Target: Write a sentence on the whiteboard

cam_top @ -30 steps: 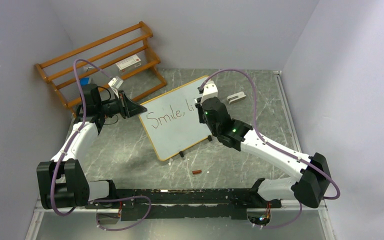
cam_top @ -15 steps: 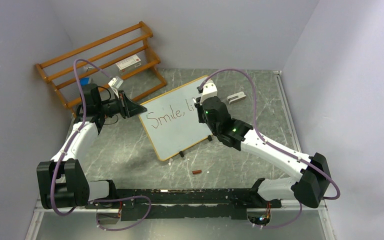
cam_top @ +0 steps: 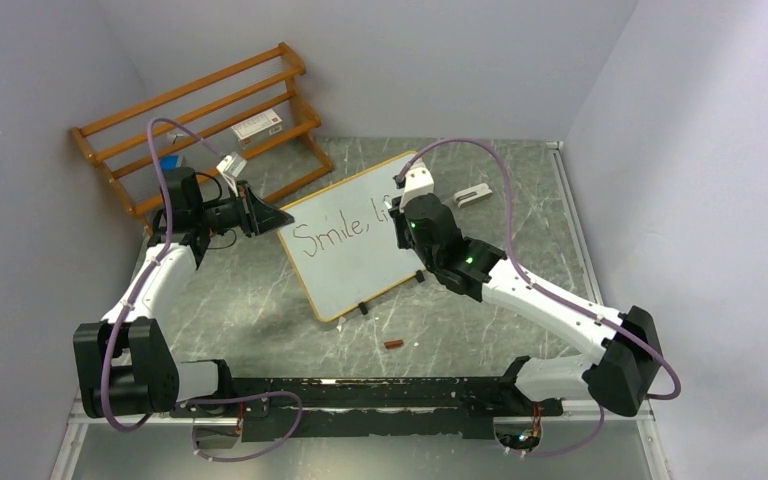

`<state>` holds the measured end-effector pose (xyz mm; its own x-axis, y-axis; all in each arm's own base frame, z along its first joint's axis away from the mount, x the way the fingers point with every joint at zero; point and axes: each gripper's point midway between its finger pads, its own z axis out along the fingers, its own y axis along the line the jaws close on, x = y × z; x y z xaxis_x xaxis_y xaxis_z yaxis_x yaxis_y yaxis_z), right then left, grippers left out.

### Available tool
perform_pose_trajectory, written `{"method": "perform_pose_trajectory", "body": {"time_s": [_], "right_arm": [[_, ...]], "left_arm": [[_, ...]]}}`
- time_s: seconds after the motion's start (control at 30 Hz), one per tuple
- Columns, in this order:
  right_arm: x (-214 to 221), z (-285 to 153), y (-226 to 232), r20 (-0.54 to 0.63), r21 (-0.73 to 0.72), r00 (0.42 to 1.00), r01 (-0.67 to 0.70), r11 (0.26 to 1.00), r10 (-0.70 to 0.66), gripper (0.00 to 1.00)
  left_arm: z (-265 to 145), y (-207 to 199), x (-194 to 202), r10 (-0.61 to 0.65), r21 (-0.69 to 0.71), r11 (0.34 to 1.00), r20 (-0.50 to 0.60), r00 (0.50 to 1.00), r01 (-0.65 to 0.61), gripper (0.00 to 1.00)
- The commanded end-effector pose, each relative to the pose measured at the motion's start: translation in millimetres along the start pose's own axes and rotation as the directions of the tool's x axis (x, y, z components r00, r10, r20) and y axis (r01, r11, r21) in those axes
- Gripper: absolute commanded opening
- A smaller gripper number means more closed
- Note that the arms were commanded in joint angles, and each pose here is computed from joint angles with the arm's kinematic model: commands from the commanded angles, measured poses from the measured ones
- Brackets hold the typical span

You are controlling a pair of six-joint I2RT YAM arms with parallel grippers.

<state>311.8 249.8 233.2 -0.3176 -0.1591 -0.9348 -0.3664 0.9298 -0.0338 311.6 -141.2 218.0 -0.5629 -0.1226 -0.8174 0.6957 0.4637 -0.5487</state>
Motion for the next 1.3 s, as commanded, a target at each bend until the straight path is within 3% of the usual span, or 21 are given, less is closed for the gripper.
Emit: {"method": "perform_pose_trajectory", "body": {"time_s": [0.0, 0.9, 1.27], "right_arm": [[17, -4, -3, -0.062, -0.003, 0.998, 0.006, 1.0, -0.006, 0.0], [54, -22, 3, -0.183, -0.061, 0.983, 0.01, 0.998, -0.021, 0.0], [9, -28, -1, -0.036, -0.042, 0.999, -0.036, 0.998, 0.034, 0.0]], "left_arm": [[-1, 31, 11, 0.02, -0.116, 0.993, -0.019, 1.0, -0.022, 0.05], [0, 30, 11, 0.018, -0.115, 0.993, -0.02, 1.0, -0.021, 0.05], [0, 29, 11, 0.022, -0.117, 0.993, -0.021, 1.0, -0.024, 0.05]]}}
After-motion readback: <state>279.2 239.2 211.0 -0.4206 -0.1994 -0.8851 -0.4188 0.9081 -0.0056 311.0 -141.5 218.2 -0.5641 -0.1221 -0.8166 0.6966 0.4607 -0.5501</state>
